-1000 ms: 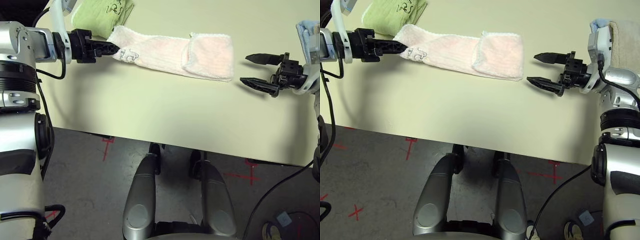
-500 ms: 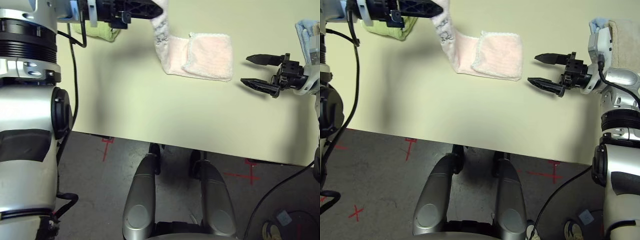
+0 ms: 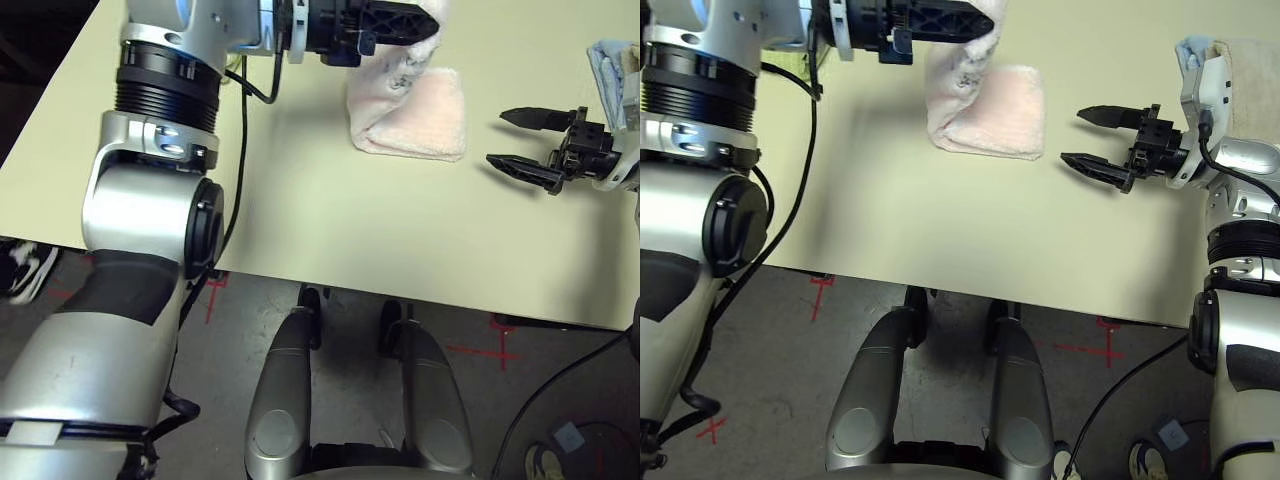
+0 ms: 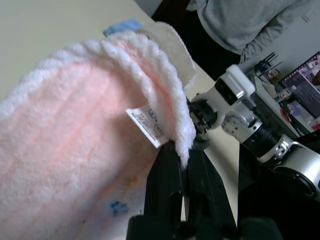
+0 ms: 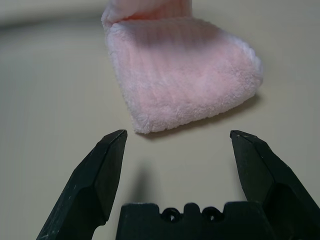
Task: Fold the towel and set it aside.
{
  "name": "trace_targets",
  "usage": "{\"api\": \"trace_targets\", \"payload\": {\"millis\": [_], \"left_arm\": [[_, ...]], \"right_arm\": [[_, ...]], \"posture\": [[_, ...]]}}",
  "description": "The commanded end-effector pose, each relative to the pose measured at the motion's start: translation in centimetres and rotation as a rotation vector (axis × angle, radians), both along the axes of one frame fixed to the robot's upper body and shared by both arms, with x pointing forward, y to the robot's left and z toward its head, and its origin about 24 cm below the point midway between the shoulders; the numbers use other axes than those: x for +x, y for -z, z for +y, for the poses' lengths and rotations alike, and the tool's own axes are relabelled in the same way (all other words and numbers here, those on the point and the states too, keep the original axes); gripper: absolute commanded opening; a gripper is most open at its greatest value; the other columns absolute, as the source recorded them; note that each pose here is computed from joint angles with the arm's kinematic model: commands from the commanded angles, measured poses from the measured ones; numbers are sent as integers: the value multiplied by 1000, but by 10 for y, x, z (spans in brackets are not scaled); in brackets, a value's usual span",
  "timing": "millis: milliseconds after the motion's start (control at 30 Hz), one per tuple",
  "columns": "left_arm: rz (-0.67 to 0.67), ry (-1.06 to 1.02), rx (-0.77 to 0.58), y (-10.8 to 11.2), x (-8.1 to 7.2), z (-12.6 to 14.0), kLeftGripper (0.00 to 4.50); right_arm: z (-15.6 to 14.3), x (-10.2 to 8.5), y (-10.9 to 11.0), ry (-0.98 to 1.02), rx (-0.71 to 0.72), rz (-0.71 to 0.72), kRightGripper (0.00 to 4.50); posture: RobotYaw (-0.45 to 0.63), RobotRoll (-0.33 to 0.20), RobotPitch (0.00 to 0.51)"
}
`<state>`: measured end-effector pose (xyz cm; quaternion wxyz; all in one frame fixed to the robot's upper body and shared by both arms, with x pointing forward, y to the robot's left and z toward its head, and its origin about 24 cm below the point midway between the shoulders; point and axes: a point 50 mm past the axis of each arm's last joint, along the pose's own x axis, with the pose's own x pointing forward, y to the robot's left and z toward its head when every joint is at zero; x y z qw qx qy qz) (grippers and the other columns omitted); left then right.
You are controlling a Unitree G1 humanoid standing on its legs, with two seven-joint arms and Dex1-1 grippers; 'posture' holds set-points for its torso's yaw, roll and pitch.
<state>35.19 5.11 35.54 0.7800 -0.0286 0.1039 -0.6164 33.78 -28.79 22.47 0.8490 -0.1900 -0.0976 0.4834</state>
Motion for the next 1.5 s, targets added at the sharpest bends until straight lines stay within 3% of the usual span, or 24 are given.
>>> {"api": "trace_targets", "payload": {"millis": [33, 733, 833, 1000, 1100, 1167, 1300, 1500], "left_arm": [[23, 7, 8, 10, 3, -10, 38], [56, 40, 97, 41, 6, -41, 38], [56, 49, 92, 40, 6, -43, 811], [47, 57, 70, 31, 4, -36, 2681], [32, 69, 40, 16, -1, -23, 3917], [20, 82, 15, 4, -6, -13, 4471], [-97, 84, -31, -10, -11, 11, 4471], [-343, 79, -18, 24, -3, 55, 4471]], "right_arm": [[-6, -3, 4, 19, -15, 11, 4500], [2, 0, 4, -7, -17, 4, 4500], [2, 0, 3, -6, -19, 1, 4500], [-1, 0, 0, 5, -22, -1, 4500], [-4, -1, -1, 19, -27, 0, 4500], [-7, -1, -2, 27, -30, 0, 4500], [-7, -1, -4, 23, -20, -8, 4500], [3, 3, -18, -31, 46, -29, 4500]], "posture": [[81, 0, 426], [68, 0, 428], [69, 0, 427], [72, 0, 428], [74, 0, 428], [74, 0, 430], [76, 0, 429], [82, 0, 431]]}}
